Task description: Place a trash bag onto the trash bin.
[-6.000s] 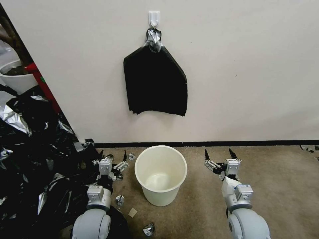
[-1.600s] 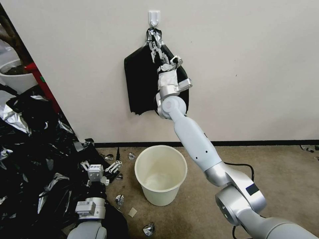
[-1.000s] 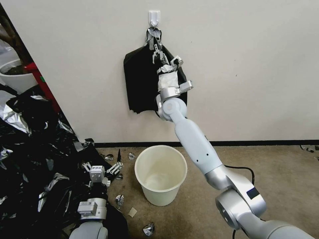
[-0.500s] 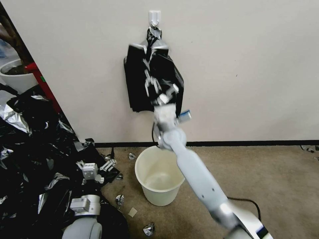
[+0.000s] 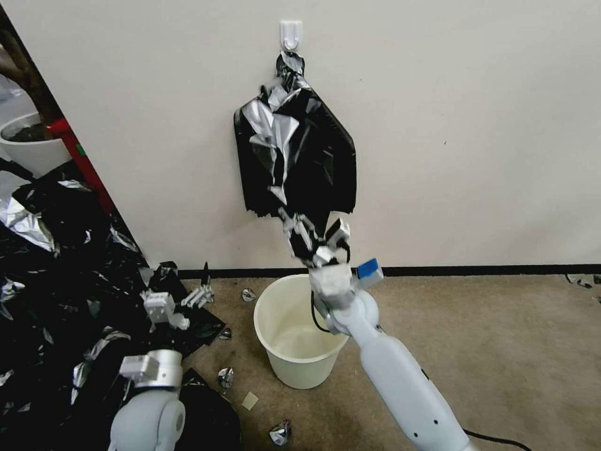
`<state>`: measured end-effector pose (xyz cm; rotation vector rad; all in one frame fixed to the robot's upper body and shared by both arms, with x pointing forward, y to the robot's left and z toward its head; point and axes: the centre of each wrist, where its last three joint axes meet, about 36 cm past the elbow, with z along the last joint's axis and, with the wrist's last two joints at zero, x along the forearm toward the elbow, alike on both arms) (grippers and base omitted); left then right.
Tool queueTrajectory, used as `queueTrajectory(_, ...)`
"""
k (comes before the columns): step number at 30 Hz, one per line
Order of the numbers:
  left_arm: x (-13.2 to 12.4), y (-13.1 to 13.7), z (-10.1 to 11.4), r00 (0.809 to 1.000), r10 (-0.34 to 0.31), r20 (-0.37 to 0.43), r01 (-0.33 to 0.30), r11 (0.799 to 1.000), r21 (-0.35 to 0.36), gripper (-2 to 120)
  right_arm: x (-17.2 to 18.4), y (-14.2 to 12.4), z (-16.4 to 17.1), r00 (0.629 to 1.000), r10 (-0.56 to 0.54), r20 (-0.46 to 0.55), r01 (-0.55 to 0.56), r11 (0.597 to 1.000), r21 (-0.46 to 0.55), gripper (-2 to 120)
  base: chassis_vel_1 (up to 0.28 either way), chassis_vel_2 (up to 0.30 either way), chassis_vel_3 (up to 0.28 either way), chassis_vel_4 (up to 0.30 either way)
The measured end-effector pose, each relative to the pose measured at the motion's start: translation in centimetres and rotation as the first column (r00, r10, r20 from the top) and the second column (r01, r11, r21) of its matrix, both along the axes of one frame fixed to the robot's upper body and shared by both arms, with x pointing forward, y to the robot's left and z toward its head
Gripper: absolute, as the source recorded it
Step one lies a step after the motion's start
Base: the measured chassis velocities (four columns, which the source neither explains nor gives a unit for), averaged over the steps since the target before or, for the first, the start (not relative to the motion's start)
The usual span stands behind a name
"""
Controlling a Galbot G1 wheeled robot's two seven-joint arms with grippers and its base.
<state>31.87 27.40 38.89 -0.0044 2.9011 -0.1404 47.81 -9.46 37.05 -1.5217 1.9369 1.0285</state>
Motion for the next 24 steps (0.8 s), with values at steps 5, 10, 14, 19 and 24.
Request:
queueTrajectory(5,2.2,0.5,2.9,0.993,-0.081,0.089,0.083,0.996,-0.025,100,0.3,-1.2,-1.0,1.0,-0.019,0.002,0.019,0.999,-0.05,0,0.0,0.0,0.0,0.0)
queueTrajectory(10,4.5,1.2,6.3,0.961,-0.22,0.171,0.219,0.975,0.022,100,1.6,-1.8,-0.2,0.998,-0.061,0.015,0.062,0.996,-0.06,0,0.0,0.0,0.0,0.0)
queueTrajectory(14,7.8,2.8,9.9,0.911,-0.363,0.196,0.334,0.928,0.168,100,3.0,-1.7,1.3,0.989,-0.147,0.023,0.149,0.988,-0.052,0,0.0,0.0,0.0,0.0)
queueTrajectory(19,12.1,3.3,15.8,0.856,-0.495,0.147,0.452,0.856,0.25,100,3.4,-0.2,2.4,0.985,-0.167,0.031,0.168,0.985,-0.039,0,0.0,0.0,0.0,0.0)
queueTrajectory(24,14.7,3.9,20.3,0.828,-0.554,0.092,0.488,0.791,0.368,100,3.3,0.6,2.2,0.986,-0.164,0.036,0.166,0.985,-0.044,0,0.0,0.0,0.0,0.0)
